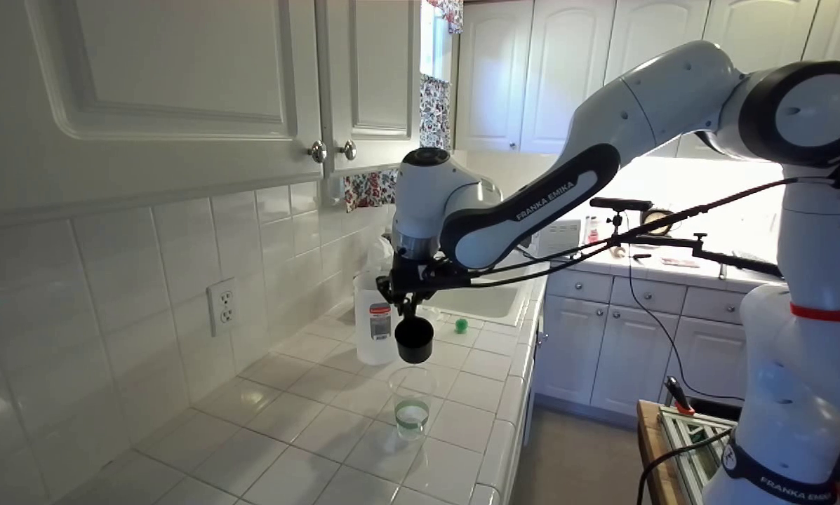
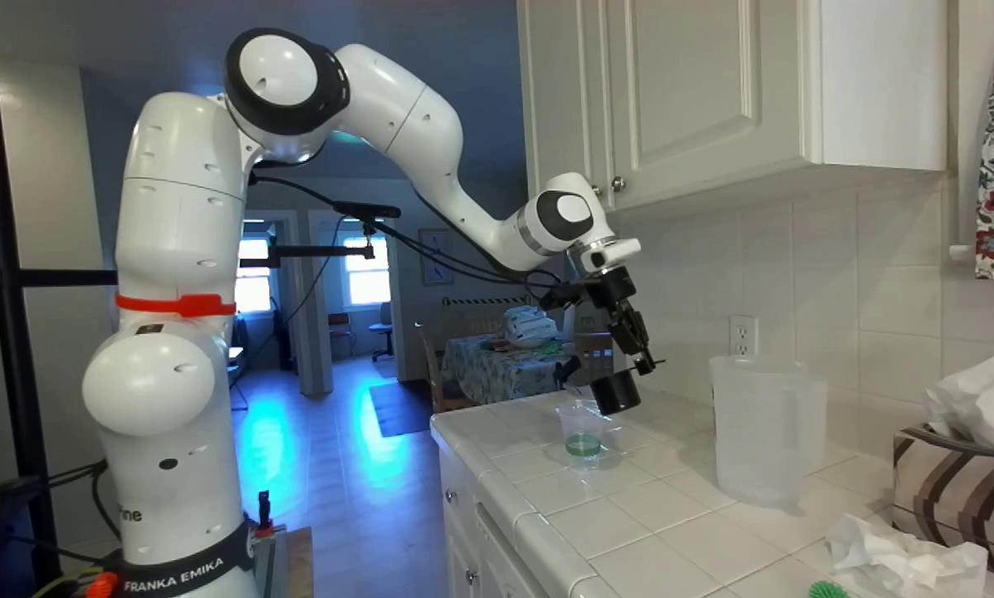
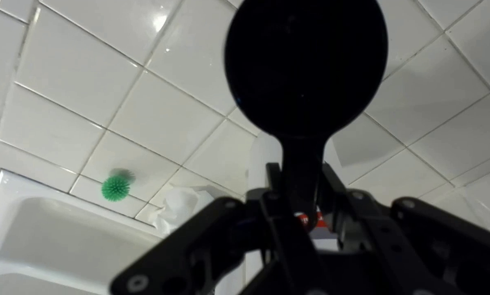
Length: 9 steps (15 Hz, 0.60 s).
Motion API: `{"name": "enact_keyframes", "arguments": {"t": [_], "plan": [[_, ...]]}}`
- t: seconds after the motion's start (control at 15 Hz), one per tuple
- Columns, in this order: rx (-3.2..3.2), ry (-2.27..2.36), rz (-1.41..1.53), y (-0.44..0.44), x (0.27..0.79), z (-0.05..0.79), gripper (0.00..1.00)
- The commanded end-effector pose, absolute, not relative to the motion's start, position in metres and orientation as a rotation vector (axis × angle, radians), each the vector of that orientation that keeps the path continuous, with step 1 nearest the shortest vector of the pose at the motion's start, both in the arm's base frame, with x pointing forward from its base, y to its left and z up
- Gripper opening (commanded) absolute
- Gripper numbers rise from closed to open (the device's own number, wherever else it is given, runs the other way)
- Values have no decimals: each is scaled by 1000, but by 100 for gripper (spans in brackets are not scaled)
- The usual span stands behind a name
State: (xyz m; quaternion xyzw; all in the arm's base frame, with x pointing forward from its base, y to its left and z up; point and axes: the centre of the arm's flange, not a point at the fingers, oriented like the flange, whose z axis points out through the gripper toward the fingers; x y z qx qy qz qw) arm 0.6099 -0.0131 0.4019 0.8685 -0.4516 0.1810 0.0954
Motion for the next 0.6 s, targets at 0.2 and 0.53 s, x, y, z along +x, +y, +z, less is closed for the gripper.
{"name": "enact_keyframes", "arguments": {"t": [0.2,0.53], "plan": [[2507,-1273,592,6,607,413,6],[2470,-1212,622,15,605,412,6]]}}
